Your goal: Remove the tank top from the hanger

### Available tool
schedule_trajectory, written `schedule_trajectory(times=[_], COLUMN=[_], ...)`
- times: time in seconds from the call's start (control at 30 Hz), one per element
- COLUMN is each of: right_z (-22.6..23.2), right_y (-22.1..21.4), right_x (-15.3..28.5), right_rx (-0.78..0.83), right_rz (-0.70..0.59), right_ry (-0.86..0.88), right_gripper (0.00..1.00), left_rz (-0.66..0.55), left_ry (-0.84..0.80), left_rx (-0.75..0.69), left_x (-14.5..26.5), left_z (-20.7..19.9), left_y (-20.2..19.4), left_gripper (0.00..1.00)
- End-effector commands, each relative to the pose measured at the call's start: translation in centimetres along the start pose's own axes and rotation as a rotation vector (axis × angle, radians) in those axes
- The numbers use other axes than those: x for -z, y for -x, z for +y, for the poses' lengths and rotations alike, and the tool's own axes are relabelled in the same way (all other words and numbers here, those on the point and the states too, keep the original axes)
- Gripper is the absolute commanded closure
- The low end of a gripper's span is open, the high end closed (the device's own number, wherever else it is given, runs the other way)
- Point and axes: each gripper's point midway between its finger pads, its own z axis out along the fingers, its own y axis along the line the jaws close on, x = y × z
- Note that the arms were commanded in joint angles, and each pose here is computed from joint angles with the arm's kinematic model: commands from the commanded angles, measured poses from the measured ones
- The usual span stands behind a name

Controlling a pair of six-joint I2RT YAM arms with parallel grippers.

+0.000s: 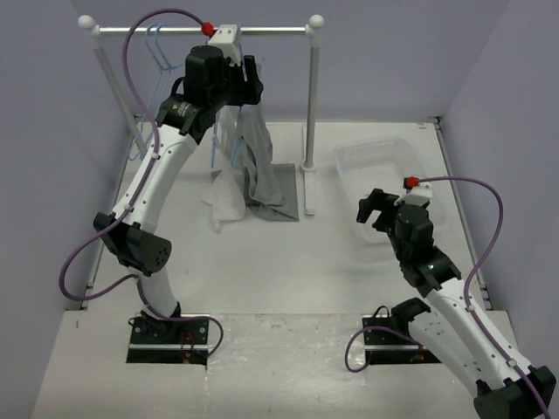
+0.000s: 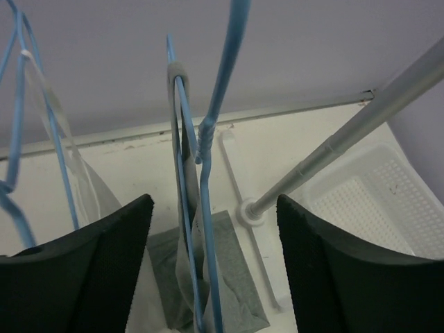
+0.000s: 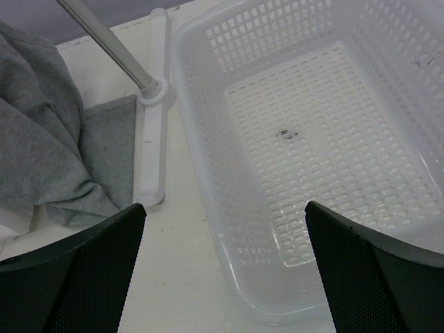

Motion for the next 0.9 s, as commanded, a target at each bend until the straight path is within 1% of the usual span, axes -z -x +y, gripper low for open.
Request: schedule_trajectory(times=[0.0, 0.03, 0.07, 0.1, 0.17, 0.33, 0.37, 0.53, 0.7, 0.87], right_z=[-0.3, -0.3, -0.3, -0.2, -0.2, -0.2, -0.2, -0.1, 0.2, 0.5], right_y=[1.3, 1.3, 1.2, 1.3, 1.1, 1.0, 1.0, 1.0, 1.2, 0.9], right_x=[-0.2, -0.2, -0.2, -0.3, -0.5, -0.6, -0.6, -0.5, -0.3, -0.2], right_rx=[0.008, 0.009, 0.009, 0.011, 0.016, 0.015, 0.016, 0.015, 0.015, 0.013], right_rz=[-0.037, -0.037, -0.033, -0.033, -0.024, -0.021, -0.02, -0.019, -0.027, -0.022], right_ry=[-0.032, -0.032, -0.035, -0.034, -0.034, -0.035, -0.037, -0.03, -0.006, 0.014], right_gripper=[0.01, 0.01, 0.01, 0.01, 0.01, 0.01, 0.01, 0.01, 0.01, 0.01], left_rz=[-0.054, -0.055, -0.055, -0.054, -0.07, -0.136, -0.148, -0.231, -0.273, -0.31], left_ry=[0.018, 0.019, 0.021, 0.018, 0.0, -0.002, 0.008, 0.026, 0.033, -0.029], left_rx=[-0.039, -0.038, -0.04, -0.039, -0.04, -0.051, -0.049, -0.061, -0.071, -0.104], left_x=[-0.3, -0.5, -0.6, -0.8, -0.6, 0.6, 0.7, 2.4, 4.1, 6.1], left_z=[-0.1, -0.1, -0.2, -0.3, -0.8, -1.9, -1.7, -2.1, -2.6, -4.0], left_y=[1.8, 1.7, 1.7, 1.6, 2.1, 4.1, 4.4, 7.0, 8.1, 9.2], left_gripper=[0.36, 0.44, 0.62, 0.67, 0.71, 0.98, 1.0, 1.0, 1.0, 1.0])
